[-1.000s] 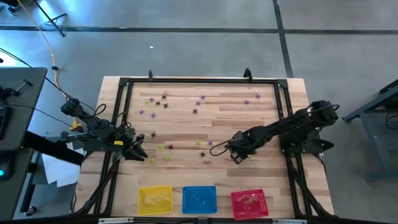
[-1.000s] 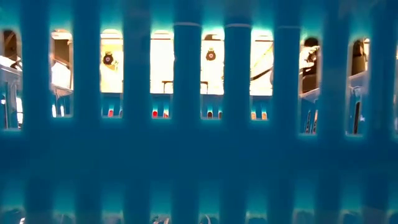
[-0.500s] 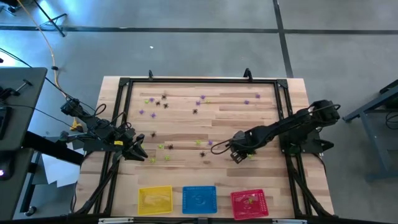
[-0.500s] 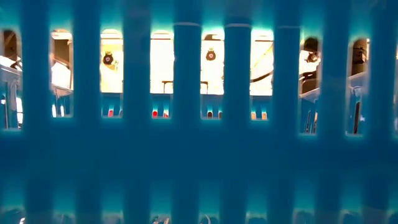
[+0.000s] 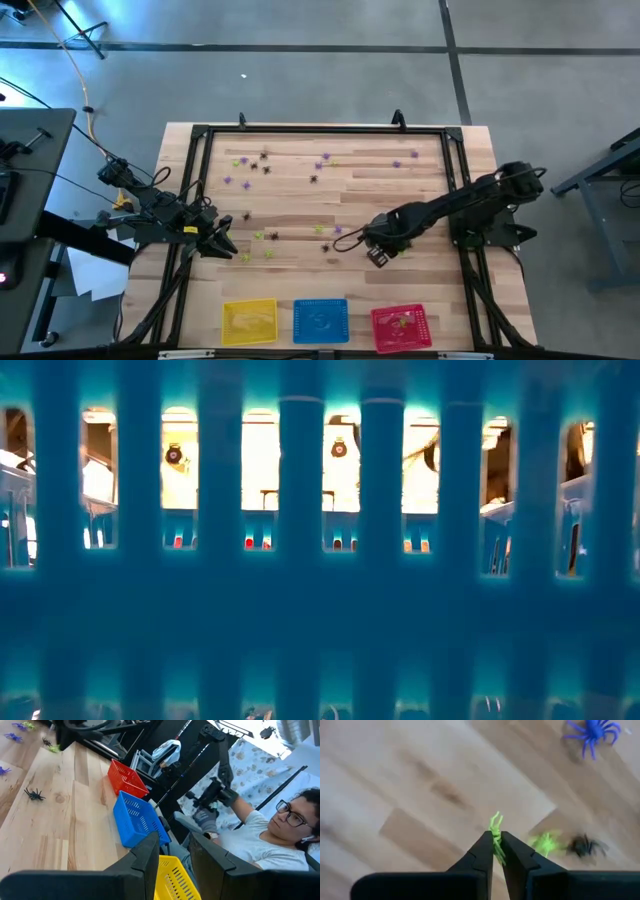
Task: Sort Halloween decoration
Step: Put the green spider toy into the red bin
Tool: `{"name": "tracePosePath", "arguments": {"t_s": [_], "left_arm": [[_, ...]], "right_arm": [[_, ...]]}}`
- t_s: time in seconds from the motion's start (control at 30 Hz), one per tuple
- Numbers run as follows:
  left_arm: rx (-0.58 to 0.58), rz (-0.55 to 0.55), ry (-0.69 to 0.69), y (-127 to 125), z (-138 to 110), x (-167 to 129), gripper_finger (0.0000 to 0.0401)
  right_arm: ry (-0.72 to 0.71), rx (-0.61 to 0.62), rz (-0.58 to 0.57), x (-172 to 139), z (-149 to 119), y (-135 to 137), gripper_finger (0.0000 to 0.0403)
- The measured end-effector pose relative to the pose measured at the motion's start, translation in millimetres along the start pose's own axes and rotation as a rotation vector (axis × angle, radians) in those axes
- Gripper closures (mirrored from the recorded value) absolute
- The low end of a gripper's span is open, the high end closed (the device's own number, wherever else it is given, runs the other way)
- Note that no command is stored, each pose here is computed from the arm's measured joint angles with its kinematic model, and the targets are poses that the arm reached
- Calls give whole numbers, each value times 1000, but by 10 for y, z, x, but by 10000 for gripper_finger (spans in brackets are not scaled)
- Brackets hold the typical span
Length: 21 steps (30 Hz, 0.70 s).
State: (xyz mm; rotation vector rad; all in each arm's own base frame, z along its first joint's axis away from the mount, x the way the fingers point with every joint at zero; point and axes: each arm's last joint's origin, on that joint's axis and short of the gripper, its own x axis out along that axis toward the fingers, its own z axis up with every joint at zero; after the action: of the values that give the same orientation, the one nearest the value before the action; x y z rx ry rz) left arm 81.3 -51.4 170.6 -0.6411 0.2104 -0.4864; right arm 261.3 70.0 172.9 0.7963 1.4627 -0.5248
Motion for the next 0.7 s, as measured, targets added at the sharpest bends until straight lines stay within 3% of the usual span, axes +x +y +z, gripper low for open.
{"name": "tracePosePath", "arguments": {"t_s": [0.2,0.4,0.57,0.7], "left_arm": [[0,0,0,0,-1,0,307],[0,0,0,1,-1,0,307],[0,0,0,1,-1,0,307],[0,0,0,1,-1,0,307]], "right_arm": [[-2,1,39,-432,-222,369,375],[-16,49,248,-749,-678,809,375],[-54,93,423,-836,-1099,1038,375],[-21,134,443,-748,-1362,1112,375]]}}
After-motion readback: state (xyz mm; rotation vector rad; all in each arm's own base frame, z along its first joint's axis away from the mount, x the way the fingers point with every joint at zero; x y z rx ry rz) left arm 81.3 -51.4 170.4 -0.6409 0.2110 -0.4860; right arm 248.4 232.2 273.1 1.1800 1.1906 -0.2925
